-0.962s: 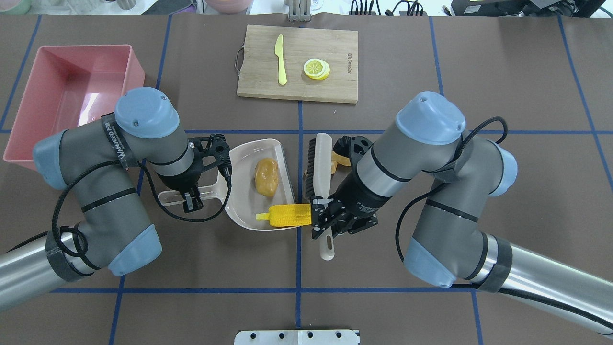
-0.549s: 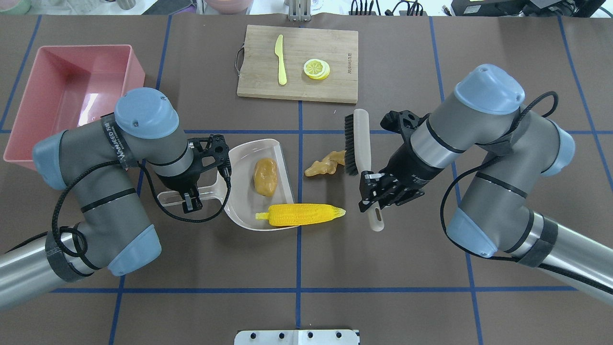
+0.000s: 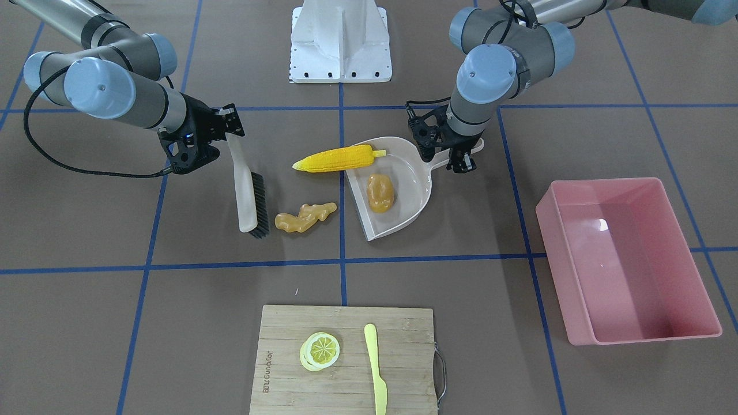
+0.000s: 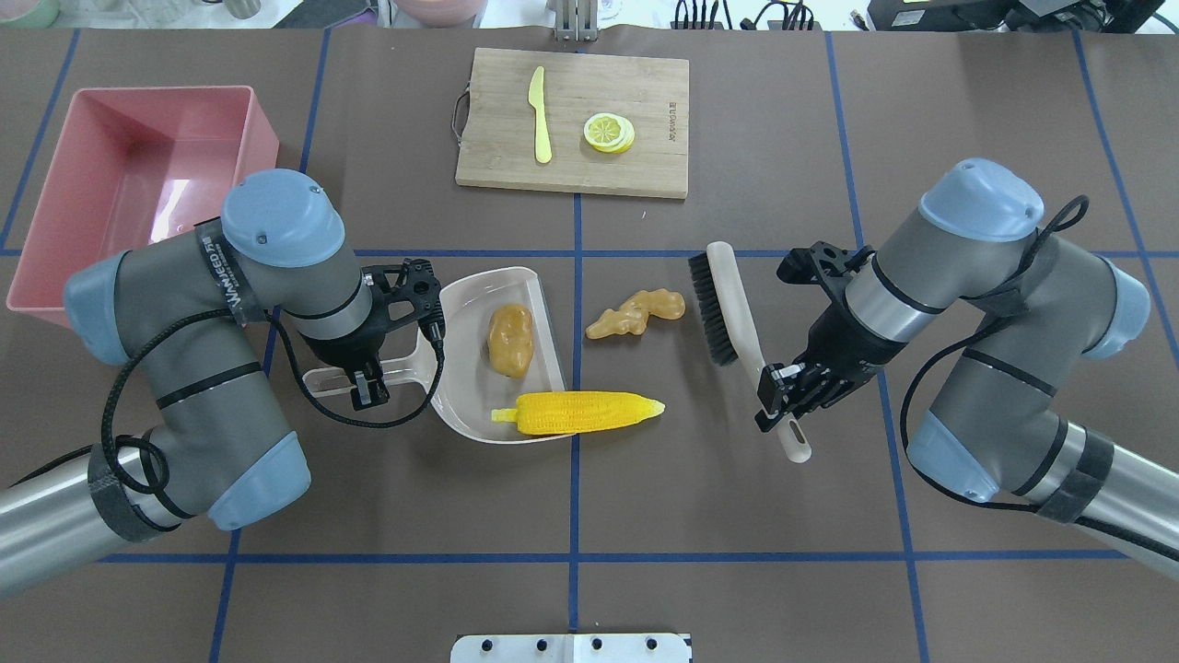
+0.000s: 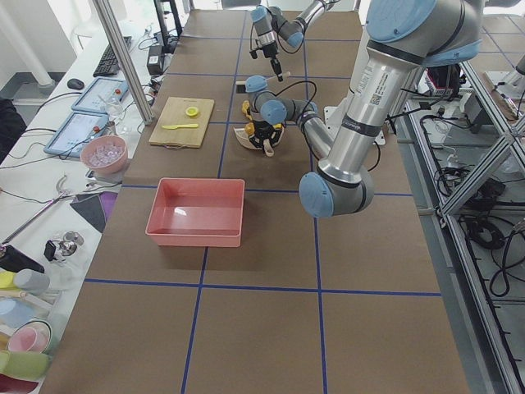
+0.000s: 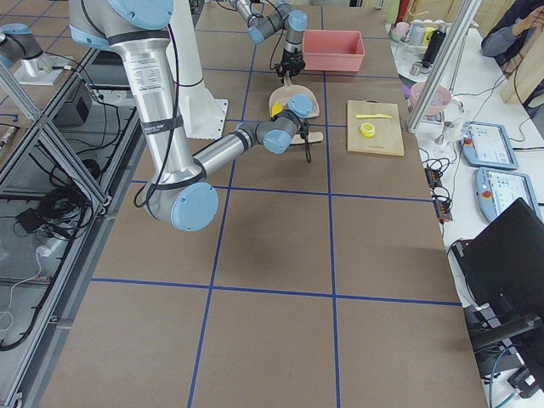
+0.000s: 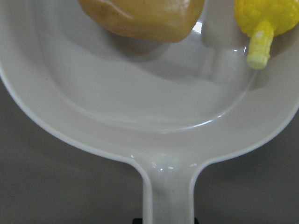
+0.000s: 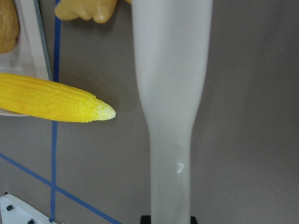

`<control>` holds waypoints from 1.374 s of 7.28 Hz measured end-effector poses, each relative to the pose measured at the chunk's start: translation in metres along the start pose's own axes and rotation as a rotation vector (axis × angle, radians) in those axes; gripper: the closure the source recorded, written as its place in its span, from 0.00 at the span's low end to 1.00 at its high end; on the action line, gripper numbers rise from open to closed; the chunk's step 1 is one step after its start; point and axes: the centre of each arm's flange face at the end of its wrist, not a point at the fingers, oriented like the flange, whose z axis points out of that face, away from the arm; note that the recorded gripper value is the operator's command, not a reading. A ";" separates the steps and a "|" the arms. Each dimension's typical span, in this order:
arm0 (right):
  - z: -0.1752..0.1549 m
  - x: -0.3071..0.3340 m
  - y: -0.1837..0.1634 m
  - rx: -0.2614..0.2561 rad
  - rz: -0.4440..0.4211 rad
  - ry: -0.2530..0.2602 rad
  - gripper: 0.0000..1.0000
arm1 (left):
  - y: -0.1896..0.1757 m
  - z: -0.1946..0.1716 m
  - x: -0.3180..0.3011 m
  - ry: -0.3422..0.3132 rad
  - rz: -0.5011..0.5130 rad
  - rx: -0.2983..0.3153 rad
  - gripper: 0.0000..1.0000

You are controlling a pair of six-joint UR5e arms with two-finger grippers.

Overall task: Sweep and dump trash into bin
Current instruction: 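Lift the brush back behind the ginger with the right gripper, then sweep the ginger into the dustpan with the brush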

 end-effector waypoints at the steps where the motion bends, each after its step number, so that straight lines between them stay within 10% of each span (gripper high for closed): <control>1: 0.018 -0.001 0.002 -0.024 -0.008 0.008 1.00 | 0.000 0.000 0.000 0.001 0.000 -0.001 1.00; 10: 0.075 -0.102 -0.034 -0.022 0.021 0.011 1.00 | 0.003 0.005 -0.001 0.013 -0.002 -0.004 1.00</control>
